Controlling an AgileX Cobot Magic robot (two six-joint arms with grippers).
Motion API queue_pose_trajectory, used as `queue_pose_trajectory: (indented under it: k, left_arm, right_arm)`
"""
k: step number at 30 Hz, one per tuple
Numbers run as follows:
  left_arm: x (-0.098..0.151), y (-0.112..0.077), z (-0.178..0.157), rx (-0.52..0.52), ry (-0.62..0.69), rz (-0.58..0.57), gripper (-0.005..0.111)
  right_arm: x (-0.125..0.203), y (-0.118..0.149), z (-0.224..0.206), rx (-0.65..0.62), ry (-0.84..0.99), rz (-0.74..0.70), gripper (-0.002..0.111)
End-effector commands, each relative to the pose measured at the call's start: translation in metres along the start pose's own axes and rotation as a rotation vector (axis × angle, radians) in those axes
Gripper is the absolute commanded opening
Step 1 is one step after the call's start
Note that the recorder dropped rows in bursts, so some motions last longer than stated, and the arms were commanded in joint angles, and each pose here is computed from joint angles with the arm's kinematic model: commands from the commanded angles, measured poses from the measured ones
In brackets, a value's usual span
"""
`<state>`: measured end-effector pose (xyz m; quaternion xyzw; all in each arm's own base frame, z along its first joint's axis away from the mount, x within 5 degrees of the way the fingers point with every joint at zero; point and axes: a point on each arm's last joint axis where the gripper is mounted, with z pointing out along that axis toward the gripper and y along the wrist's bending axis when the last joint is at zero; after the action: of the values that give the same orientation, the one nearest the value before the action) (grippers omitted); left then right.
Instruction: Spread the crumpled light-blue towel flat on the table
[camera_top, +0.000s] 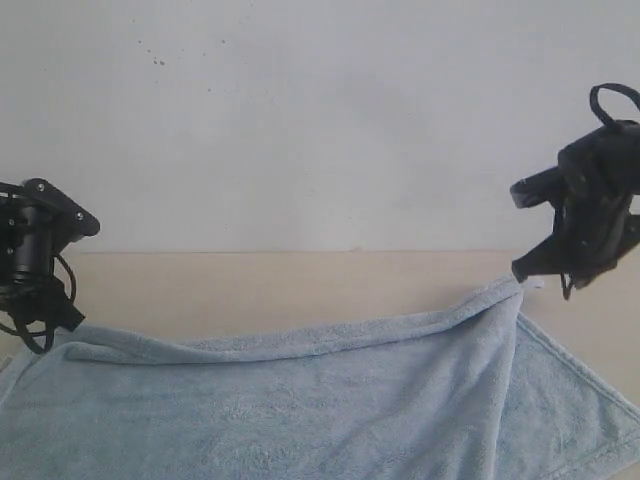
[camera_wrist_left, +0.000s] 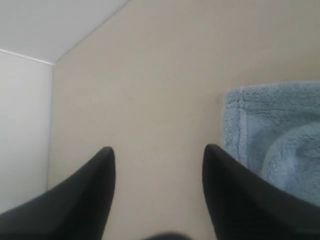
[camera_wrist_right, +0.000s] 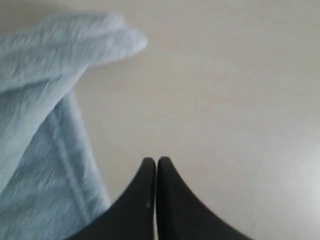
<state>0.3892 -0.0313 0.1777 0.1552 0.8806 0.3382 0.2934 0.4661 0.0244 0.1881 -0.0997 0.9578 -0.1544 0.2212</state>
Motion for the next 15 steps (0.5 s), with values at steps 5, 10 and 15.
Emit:
queue_pose_trajectory:
  k: [5,10,15]
  left_arm:
    - [0.024,0.005,-0.044,0.168,-0.036,-0.163,0.049]
    - [0.051,0.008,-0.080,0.218,-0.068,-0.182,0.049]
    - [0.079,0.001,-0.090,0.294,-0.045,-0.219,0.049]
  right_arm:
    - [0.097,0.014,-0.023,-0.113,0.098,-0.079,0.000]
    - [0.137,0.038,-0.008,-0.223,0.038,-0.053,0.000]
    - [0.133,0.041,-0.004,-0.233,-0.043,-0.062,0.000]
